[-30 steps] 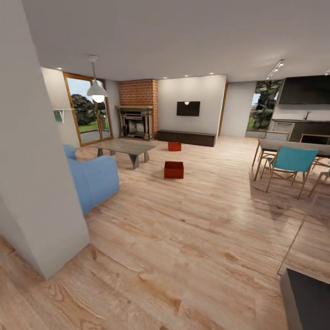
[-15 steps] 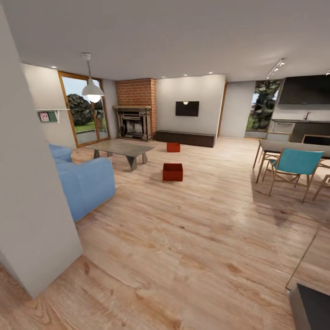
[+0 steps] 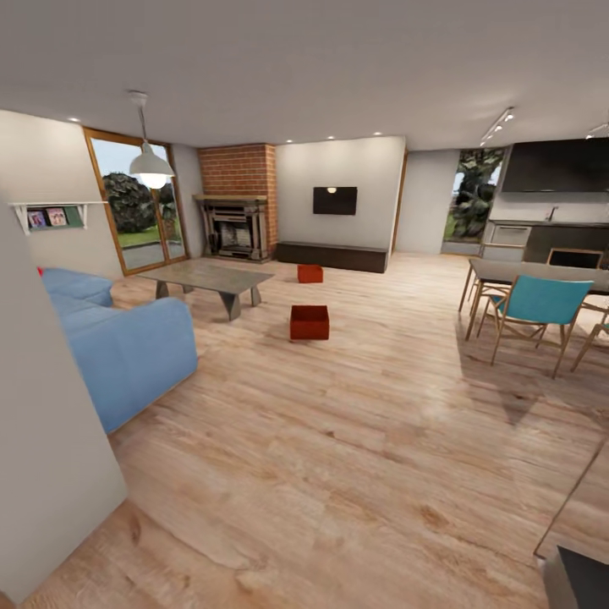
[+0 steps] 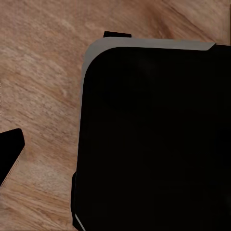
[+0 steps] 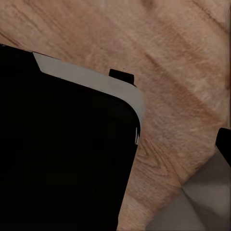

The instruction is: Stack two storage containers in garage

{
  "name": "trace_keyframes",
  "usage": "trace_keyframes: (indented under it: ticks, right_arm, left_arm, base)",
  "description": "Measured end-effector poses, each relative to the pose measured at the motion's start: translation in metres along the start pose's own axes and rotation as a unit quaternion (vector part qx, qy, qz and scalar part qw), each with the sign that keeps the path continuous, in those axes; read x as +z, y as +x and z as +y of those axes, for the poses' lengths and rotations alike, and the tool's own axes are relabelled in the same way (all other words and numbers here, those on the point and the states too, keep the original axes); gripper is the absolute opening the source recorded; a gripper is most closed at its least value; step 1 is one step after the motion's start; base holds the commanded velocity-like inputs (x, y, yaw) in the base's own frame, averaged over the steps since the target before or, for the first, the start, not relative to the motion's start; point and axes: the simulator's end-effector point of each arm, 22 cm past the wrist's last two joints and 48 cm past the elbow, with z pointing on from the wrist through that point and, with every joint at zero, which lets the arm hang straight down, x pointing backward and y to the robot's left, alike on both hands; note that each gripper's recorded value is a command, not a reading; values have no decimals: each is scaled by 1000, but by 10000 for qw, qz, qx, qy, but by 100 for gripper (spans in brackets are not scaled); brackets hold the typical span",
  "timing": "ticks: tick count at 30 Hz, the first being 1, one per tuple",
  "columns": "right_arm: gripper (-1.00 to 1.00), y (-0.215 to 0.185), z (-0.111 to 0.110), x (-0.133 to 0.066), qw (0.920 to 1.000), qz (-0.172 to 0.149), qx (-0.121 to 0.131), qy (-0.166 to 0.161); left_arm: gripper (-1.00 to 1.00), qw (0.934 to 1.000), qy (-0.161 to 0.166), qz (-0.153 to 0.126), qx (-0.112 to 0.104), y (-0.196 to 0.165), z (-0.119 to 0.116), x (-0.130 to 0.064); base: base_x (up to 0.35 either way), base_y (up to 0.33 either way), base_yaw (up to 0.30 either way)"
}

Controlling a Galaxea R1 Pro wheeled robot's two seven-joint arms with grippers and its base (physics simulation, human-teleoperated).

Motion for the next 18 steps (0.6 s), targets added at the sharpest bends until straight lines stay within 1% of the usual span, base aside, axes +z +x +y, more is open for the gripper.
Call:
trace_keyframes:
  ticks: [18]
  right_arm:
    - [100, 0, -1, 0, 10000, 1, 0, 2]
  left_arm:
    - [100, 10000, 0, 0, 0, 0, 0, 0]
  base:
    - [321, 0, -2]
